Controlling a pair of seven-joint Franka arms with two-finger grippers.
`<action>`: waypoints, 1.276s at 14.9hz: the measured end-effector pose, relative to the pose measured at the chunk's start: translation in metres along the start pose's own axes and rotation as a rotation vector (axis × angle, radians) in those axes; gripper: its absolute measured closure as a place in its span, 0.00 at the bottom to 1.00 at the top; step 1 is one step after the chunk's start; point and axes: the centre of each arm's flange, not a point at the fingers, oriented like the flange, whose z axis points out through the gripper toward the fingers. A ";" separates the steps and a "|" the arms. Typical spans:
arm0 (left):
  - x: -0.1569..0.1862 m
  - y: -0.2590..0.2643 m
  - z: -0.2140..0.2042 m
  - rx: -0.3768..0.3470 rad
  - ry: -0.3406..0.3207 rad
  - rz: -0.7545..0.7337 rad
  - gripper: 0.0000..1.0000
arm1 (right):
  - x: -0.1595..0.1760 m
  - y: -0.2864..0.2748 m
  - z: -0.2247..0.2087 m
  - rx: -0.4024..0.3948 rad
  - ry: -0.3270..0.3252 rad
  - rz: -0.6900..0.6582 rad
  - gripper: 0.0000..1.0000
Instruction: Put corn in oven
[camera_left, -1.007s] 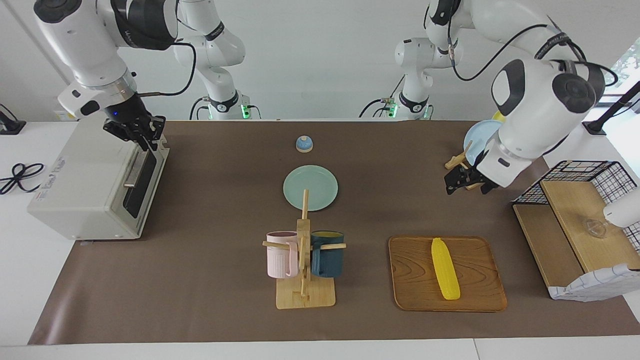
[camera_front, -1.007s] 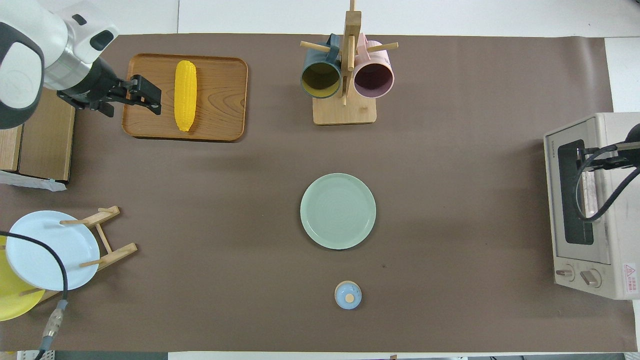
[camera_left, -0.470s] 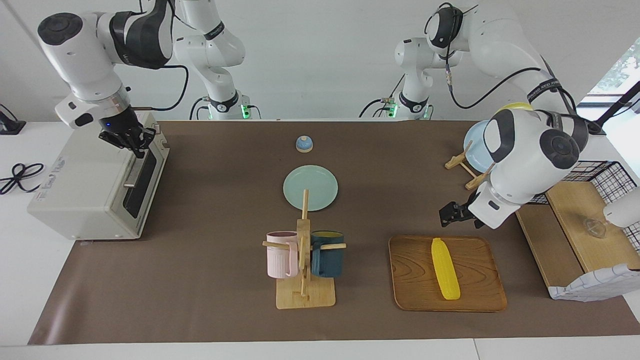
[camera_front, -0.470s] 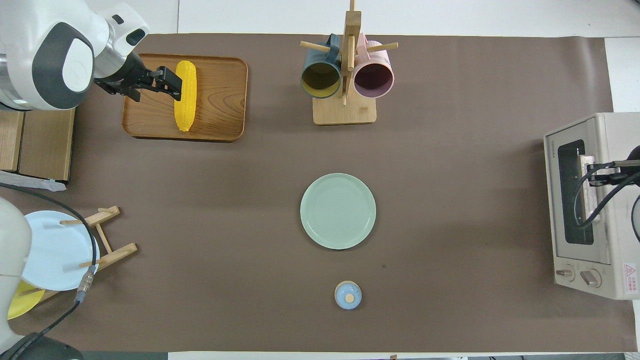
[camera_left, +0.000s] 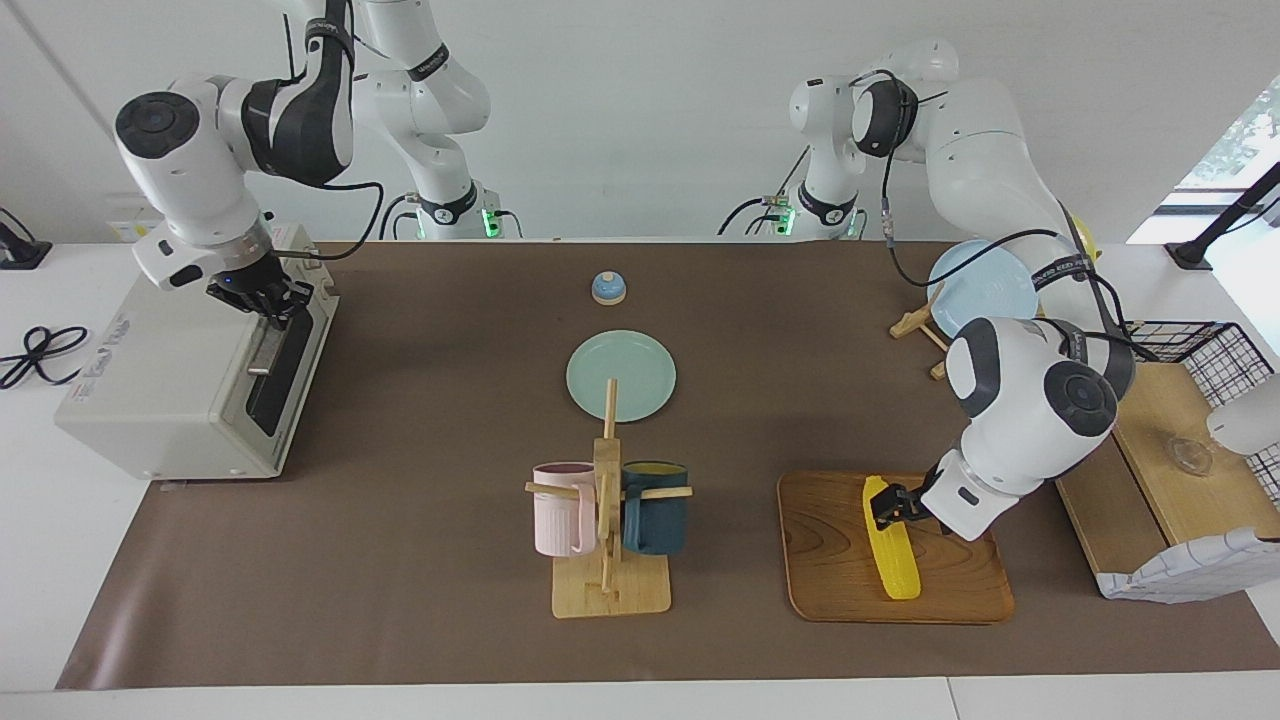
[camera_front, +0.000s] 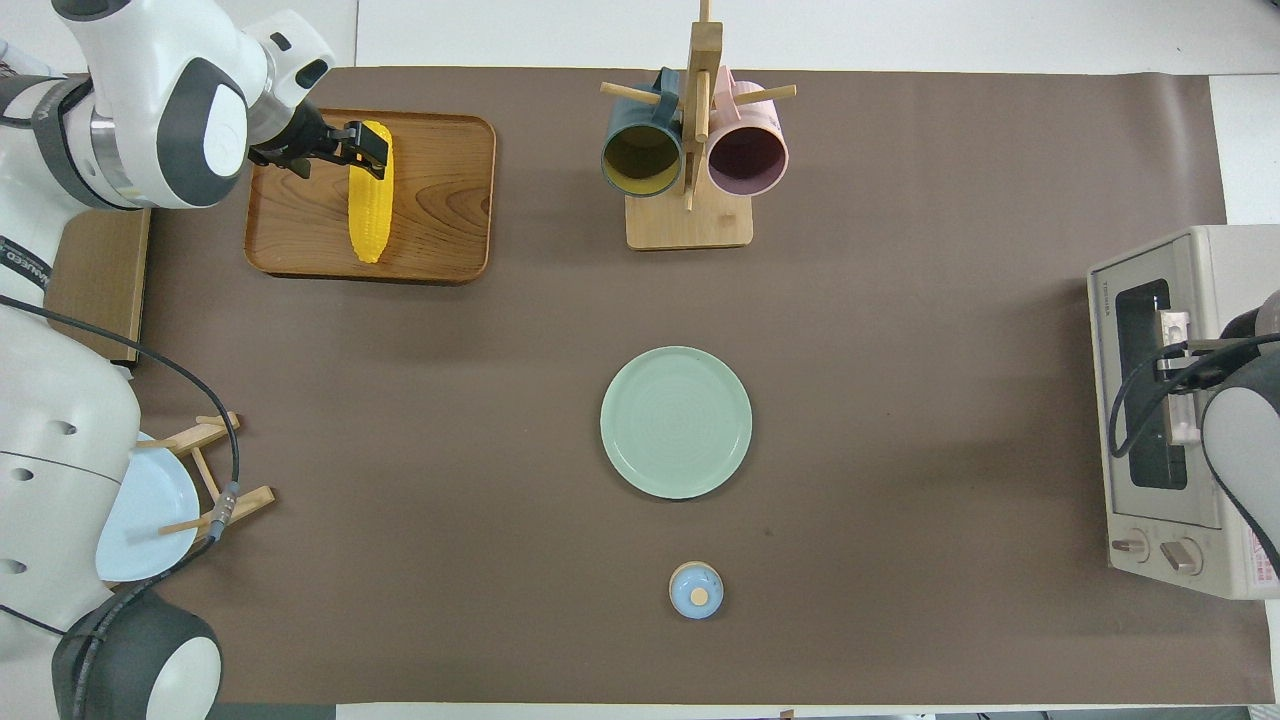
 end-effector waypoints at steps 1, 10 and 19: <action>0.002 0.001 0.009 -0.001 0.001 0.004 0.00 | 0.000 0.000 0.001 0.000 -0.001 -0.004 0.99; 0.007 0.009 0.039 0.008 0.013 0.030 0.00 | -0.003 0.003 0.009 0.002 -0.015 -0.081 0.99; 0.007 0.008 0.047 0.024 0.013 0.039 0.31 | -0.009 -0.043 0.023 0.002 0.036 -0.139 0.99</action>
